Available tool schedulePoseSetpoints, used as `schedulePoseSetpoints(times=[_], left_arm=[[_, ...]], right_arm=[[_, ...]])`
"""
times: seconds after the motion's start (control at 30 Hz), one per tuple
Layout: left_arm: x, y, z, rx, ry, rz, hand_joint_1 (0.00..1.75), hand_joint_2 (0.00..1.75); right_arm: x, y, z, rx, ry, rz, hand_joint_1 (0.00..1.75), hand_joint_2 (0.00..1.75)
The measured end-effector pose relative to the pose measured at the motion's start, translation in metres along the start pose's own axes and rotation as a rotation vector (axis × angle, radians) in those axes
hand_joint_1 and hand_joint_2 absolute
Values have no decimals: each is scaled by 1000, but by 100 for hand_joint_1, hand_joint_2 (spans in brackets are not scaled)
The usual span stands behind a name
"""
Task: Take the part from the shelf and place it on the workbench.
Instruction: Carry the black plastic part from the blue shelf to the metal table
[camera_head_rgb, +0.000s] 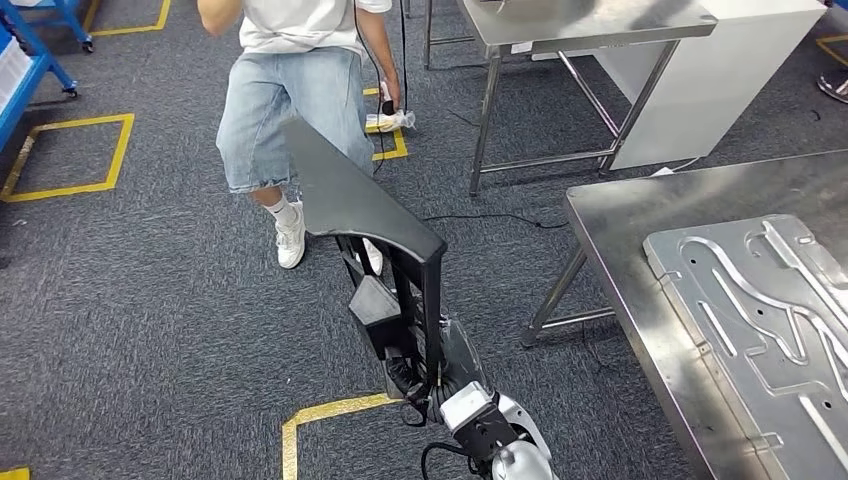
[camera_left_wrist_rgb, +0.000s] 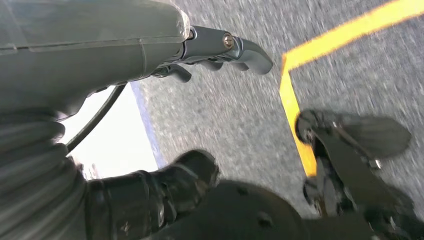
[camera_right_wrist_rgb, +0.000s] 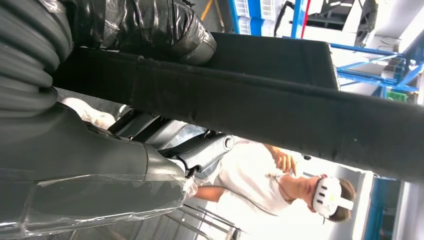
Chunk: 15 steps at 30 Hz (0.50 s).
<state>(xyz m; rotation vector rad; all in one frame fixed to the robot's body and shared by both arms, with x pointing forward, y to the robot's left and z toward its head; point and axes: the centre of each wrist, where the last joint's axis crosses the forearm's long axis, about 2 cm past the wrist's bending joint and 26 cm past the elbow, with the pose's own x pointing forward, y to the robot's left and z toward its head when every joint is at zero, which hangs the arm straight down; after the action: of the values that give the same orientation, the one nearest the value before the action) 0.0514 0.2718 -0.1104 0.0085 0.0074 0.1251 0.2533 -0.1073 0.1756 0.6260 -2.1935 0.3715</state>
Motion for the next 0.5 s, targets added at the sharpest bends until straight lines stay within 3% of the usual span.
schedulePoseSetpoints(times=[0.5], left_arm=[[1,-2,0,-5,-1,-1,0,175]], right_arm=[[0,0,0,3,-1,1,175,175]])
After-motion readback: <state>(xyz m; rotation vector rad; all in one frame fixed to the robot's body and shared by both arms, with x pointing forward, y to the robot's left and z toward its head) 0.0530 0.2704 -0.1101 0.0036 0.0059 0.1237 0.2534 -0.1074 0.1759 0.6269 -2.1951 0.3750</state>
